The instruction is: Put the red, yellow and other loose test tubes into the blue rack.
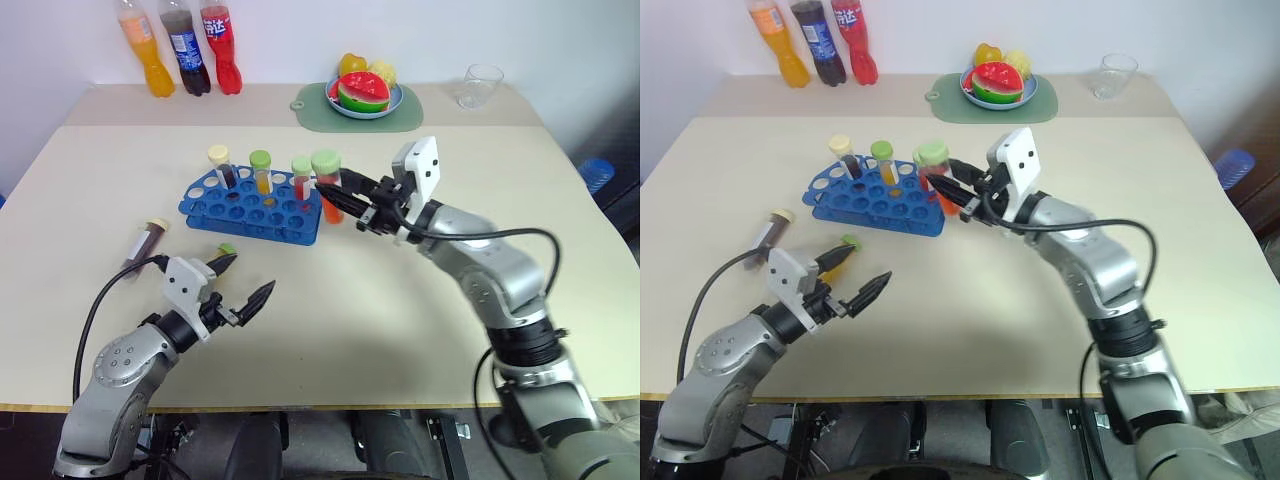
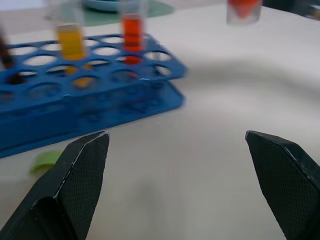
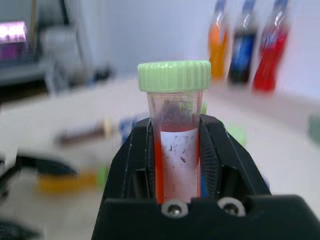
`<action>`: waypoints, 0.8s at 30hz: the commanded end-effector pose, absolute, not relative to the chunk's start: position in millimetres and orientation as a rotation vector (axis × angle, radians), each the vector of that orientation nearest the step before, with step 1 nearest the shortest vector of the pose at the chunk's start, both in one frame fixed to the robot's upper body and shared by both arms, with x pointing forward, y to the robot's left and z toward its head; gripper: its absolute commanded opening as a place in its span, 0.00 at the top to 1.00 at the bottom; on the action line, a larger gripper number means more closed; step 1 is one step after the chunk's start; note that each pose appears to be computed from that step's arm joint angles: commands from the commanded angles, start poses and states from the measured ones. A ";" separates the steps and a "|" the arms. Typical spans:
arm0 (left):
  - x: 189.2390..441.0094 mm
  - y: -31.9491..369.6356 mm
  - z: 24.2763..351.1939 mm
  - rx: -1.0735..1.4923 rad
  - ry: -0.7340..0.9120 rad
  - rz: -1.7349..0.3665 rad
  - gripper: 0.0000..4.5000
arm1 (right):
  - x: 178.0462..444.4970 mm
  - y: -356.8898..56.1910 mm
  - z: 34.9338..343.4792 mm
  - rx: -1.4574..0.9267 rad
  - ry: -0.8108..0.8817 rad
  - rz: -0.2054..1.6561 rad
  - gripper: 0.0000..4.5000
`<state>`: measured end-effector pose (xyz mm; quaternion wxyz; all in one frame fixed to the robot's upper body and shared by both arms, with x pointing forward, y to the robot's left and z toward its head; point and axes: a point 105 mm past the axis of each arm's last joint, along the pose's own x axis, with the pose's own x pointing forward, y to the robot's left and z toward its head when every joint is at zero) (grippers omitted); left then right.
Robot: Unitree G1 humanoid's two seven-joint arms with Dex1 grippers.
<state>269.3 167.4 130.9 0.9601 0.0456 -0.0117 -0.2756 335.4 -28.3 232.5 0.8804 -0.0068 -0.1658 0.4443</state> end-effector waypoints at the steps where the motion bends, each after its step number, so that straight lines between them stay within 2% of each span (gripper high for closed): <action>1: 276.5 184.6 144.0 0.138 -0.083 -0.472 0.00 | 343.8 -7.8 239.0 0.010 -0.486 0.848 0.84; 8: 273.4 190.1 150.9 0.155 -0.096 -0.451 0.00 | 356.3 20.5 221.4 0.029 -0.483 0.844 0.84; 16: 268.4 186.9 156.3 0.162 -0.100 -0.440 0.00 | 362.8 19.6 193.9 -0.003 -0.415 0.849 0.84; 24: 268.9 184.0 160.0 0.162 -0.100 -0.443 0.00 | 368.1 18.6 184.7 -0.005 -0.387 0.824 0.84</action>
